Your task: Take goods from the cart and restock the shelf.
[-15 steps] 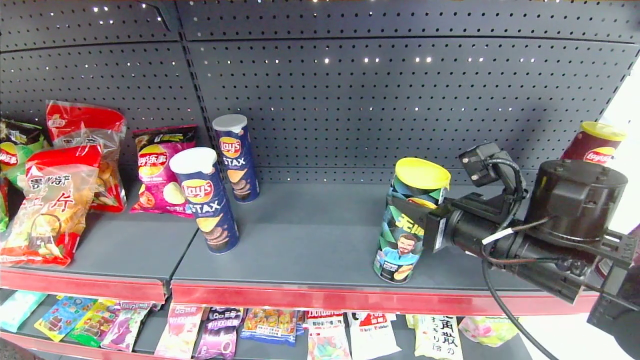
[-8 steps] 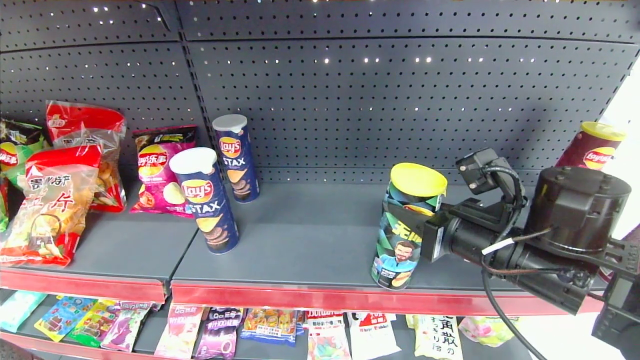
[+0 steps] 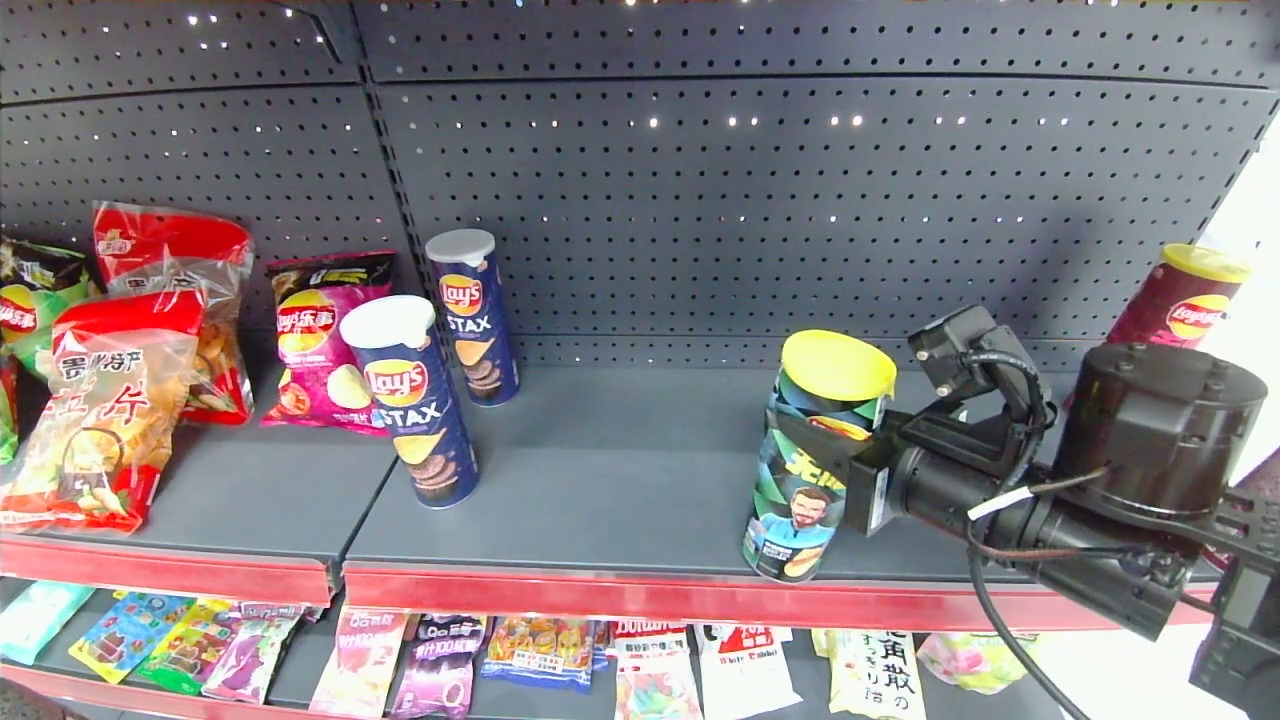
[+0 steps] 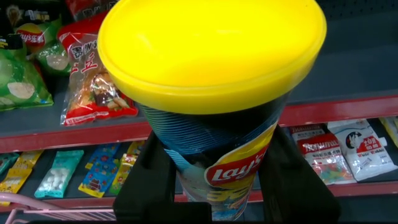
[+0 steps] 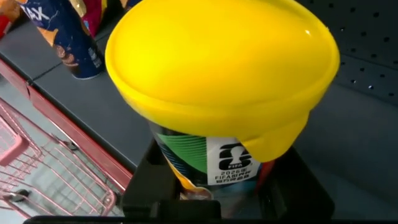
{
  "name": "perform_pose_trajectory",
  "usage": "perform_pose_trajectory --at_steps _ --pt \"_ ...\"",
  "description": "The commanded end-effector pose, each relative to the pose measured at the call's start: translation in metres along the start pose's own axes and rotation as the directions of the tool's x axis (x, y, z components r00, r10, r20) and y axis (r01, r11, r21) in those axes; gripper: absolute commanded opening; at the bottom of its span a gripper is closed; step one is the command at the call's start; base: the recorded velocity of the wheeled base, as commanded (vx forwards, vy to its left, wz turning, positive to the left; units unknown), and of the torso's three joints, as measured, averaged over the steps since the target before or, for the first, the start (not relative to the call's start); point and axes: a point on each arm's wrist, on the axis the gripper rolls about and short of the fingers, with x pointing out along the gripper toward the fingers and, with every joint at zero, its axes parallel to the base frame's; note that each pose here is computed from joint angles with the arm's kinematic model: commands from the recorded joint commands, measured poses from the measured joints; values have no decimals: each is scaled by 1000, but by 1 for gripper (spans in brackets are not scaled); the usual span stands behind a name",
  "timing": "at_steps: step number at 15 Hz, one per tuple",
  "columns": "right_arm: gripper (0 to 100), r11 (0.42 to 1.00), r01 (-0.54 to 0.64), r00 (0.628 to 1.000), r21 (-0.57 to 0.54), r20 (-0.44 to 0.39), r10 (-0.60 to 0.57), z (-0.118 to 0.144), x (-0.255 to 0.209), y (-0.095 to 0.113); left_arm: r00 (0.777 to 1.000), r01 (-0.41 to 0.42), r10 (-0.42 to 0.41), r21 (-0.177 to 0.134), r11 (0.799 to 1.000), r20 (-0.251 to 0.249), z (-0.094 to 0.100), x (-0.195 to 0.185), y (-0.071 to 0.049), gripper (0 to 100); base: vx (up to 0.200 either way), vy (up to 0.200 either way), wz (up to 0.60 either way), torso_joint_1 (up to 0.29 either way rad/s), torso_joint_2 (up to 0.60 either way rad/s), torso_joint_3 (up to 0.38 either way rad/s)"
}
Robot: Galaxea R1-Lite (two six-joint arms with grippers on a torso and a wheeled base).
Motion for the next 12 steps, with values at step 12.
perform_pose_trajectory --at_steps 12 --pt "0 996 87 994 10 60 -88 19 15 -24 1000 -2 2 0 1000 4 1 -1 0 0 0 0 0 0 0 0"
